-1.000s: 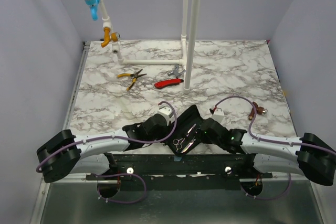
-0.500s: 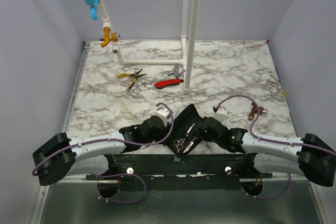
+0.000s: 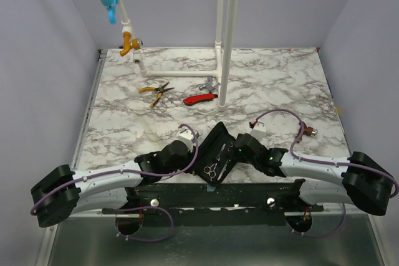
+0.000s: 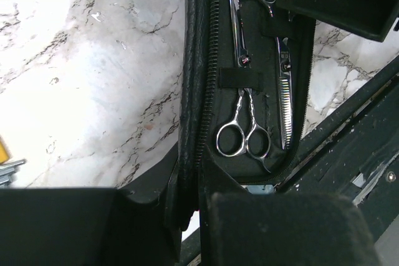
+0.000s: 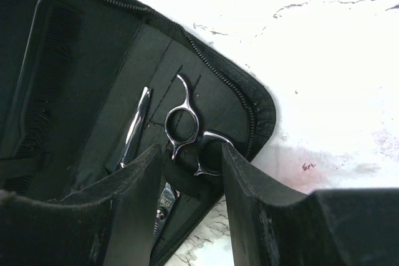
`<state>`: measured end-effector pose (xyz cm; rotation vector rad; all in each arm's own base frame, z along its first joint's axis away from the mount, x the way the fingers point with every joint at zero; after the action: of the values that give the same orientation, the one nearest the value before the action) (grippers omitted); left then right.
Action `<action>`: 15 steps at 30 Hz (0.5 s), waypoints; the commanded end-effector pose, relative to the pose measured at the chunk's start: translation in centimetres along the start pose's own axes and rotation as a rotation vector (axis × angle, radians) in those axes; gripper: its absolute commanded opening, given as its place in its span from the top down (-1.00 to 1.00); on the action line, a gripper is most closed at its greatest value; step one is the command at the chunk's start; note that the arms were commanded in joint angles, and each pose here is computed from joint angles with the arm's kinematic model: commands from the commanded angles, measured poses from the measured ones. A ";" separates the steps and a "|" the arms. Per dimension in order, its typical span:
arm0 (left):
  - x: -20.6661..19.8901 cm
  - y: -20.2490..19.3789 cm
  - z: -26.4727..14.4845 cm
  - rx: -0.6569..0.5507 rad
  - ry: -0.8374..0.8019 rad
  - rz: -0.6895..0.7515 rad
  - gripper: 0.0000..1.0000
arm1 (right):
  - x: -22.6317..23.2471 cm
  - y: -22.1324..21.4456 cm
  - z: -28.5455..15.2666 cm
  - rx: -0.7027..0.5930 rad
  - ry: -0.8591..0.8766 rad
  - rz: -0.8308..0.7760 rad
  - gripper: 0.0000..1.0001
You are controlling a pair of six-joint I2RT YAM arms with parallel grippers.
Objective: Sort the hair-cutting tools
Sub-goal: Adjust the scissors in the hairdressing tool bag, then close the hairdressing tool bag at the center of the board.
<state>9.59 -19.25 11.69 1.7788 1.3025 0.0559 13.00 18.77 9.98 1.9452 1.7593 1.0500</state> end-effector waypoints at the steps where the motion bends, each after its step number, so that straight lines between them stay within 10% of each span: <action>1: -0.1 0.4 -0.5 -0.067 -0.002 -0.031 0.96 | 0.9 1.8 -0.6 -0.085 0.047 0.027 0.04; 15: -0.7 1.5 -1.5 -0.120 -0.067 0.054 -0.06 | 3.2 1.9 -3.5 0.021 0.438 0.197 -0.54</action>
<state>9.54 -18.64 12.69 1.7146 1.2724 0.0959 12.46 19.45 14.10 1.9632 1.7473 1.4248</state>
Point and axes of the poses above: each gripper's point midway between its finger pads, its own z axis out along the fingers, its own x axis along the line the jaws close on, y = z × x, the point moved 10 cm from there along -z, back along the fingers, and after that the axes turned 6 degrees about -z, right-handed, at the moved point
